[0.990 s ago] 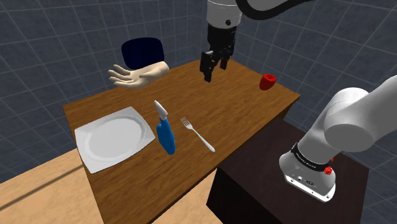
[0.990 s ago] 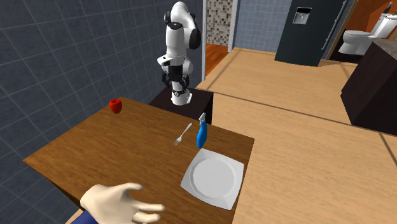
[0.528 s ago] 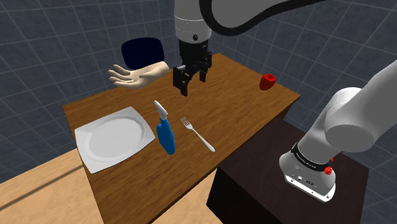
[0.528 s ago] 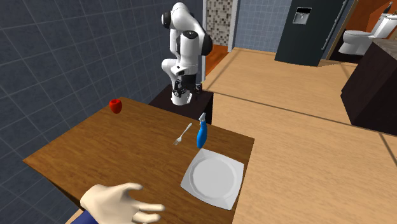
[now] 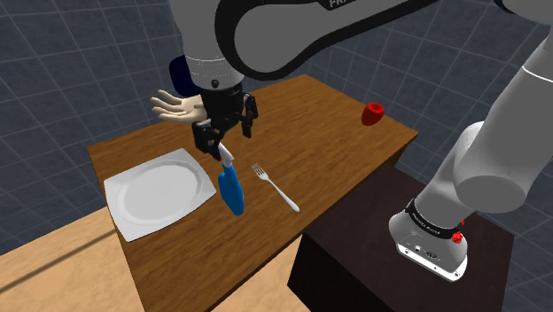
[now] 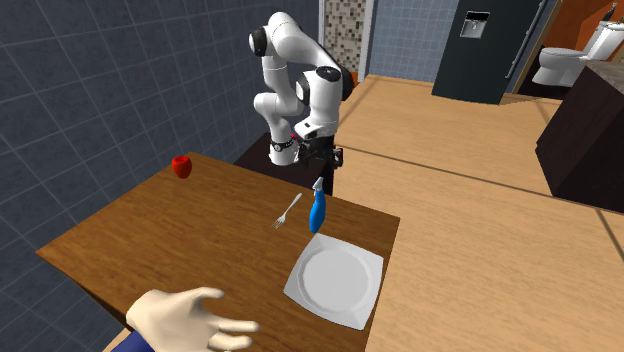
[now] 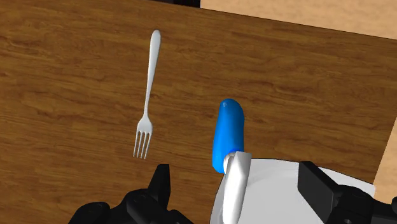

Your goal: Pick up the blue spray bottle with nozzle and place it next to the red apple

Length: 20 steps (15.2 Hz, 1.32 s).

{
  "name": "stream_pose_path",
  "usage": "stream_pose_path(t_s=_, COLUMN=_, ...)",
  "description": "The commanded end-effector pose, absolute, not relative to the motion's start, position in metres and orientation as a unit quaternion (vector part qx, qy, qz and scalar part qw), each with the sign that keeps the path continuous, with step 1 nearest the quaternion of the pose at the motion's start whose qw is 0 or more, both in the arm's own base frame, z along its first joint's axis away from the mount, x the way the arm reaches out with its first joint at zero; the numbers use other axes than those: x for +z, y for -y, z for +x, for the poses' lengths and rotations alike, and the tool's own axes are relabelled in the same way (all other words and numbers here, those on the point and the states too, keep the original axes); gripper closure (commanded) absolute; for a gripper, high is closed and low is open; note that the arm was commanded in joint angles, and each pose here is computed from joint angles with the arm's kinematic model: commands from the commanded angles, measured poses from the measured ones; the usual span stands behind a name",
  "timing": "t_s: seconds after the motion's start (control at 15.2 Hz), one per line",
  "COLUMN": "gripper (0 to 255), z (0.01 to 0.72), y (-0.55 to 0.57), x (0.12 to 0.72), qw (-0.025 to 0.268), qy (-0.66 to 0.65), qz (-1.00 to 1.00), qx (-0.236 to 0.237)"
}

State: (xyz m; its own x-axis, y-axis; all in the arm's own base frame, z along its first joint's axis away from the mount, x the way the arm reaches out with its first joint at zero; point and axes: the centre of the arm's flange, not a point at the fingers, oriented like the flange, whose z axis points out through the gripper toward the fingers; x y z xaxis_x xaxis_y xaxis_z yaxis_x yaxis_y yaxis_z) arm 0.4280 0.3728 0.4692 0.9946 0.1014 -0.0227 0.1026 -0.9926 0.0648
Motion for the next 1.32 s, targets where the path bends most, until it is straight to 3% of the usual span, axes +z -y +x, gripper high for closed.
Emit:
stream_pose_path(t_s=0.0, gripper=0, z=0.433, y=-0.382, x=0.458, qw=0.033, qy=-0.050, qz=0.998, qx=-0.011)
stream_pose_path(t_s=0.92, gripper=0, z=0.432, y=-0.380, x=0.423, qw=0.033, qy=-0.050, qz=0.998, qx=-0.011)
stream_pose_path(t_s=0.99, gripper=255, z=0.432, y=-0.380, x=0.423, qw=0.033, qy=-0.050, qz=0.998, qx=-0.011)
stream_pose_path(t_s=1.25, gripper=255, z=0.432, y=-0.380, x=0.423, qw=0.033, qy=-0.050, qz=0.998, qx=-0.011)
